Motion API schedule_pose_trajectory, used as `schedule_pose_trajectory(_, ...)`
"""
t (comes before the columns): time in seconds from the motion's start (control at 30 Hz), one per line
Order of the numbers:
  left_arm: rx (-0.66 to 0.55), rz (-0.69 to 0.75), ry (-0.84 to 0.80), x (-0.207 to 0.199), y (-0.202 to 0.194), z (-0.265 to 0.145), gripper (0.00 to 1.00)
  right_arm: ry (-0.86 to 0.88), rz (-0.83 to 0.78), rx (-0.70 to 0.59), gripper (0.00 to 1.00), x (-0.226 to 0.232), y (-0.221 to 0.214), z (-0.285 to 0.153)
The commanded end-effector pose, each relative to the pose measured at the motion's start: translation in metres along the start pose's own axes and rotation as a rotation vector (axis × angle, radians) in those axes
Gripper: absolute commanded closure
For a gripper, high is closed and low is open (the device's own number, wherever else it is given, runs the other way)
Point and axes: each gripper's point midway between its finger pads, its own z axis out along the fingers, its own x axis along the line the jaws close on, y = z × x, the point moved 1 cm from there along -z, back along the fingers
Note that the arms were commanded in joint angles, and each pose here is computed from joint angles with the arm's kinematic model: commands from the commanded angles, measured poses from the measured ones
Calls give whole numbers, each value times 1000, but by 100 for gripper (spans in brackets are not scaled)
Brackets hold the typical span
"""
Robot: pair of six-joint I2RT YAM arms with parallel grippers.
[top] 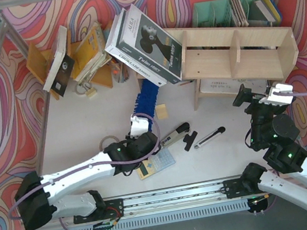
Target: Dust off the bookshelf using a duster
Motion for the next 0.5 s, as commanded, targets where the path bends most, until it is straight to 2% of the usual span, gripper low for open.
schedule_pose_trajectory(0.0,53,-125,53,2,-23,23,100,-11,29,-12,11,-6,6,-2)
schedule_pose_trajectory(0.2,51,-107,57,0,-25,33,100,-14,36,-17,11,-8,7,-3)
schedule_pose_trajectory(0.47,-152,-25,27,18,41,-5,100,-14,37,-18,11,-9,7,-3)
